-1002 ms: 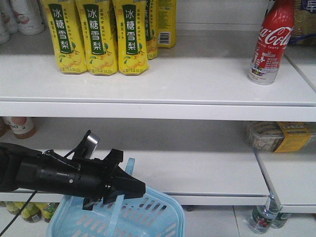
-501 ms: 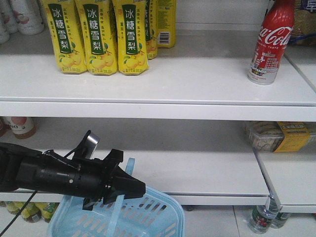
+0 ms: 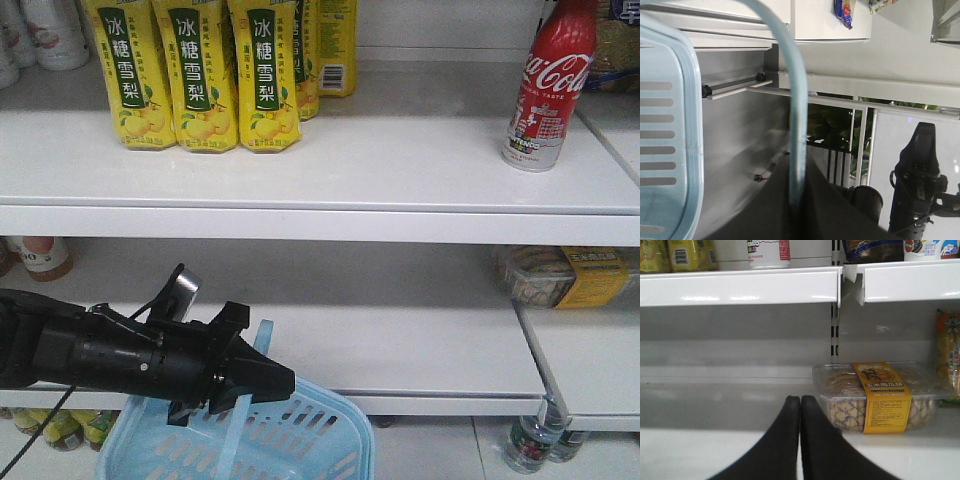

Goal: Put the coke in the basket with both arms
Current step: 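Align the base in front of the Coca-Cola can, holding the basket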

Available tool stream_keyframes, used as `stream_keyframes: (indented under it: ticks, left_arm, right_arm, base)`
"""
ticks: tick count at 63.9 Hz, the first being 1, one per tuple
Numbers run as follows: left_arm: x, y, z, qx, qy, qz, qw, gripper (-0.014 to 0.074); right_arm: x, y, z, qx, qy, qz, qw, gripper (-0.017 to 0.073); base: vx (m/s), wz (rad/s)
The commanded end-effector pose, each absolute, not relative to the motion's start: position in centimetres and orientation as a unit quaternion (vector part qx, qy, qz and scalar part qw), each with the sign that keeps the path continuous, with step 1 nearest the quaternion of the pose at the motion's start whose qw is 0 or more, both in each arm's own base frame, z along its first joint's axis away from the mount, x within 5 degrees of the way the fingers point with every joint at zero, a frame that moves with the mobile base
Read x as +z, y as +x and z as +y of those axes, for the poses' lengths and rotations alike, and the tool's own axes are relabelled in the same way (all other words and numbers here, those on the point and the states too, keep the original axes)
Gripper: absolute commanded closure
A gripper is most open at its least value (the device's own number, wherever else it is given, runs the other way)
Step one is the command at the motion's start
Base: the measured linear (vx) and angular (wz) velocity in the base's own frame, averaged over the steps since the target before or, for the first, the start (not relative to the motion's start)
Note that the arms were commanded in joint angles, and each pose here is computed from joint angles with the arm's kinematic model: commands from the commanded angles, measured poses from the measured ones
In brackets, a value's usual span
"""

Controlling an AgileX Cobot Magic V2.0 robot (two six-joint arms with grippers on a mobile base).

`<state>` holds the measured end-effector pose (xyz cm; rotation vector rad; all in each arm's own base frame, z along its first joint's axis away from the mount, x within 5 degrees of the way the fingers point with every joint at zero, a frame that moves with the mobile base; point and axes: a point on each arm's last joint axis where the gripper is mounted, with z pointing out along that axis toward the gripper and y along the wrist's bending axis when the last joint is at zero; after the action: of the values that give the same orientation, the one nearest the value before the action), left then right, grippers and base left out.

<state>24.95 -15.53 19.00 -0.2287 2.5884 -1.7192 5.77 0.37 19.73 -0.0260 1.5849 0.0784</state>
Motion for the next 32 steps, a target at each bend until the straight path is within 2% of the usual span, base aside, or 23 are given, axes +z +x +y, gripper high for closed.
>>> stream_keyframes:
  ticks: [1, 15, 32]
  left_arm:
    - [21.4, 24.7, -16.0, -0.597, -0.060, 0.799, 0.023, 0.0599]
    - [21.4, 24.7, -16.0, -0.597, -0.060, 0.799, 0.023, 0.0599]
    - [21.4, 24.7, -16.0, -0.597, -0.060, 0.799, 0.023, 0.0599]
  right_arm:
    - [20.2, 5.9, 0.4, 0.034, -0.018, 0.686, 0.726, 0.0569]
    - [21.3, 5.7, 0.4, 0.038, -0.015, 0.668, 0.743, 0.0569]
    - [27.5, 6.0, 0.4, 0.031, -0.016, 0.675, 0.737, 0.0569]
  base:
    - [0.00, 0.00]
    - [0.00, 0.00]
    - [0.00, 0.00]
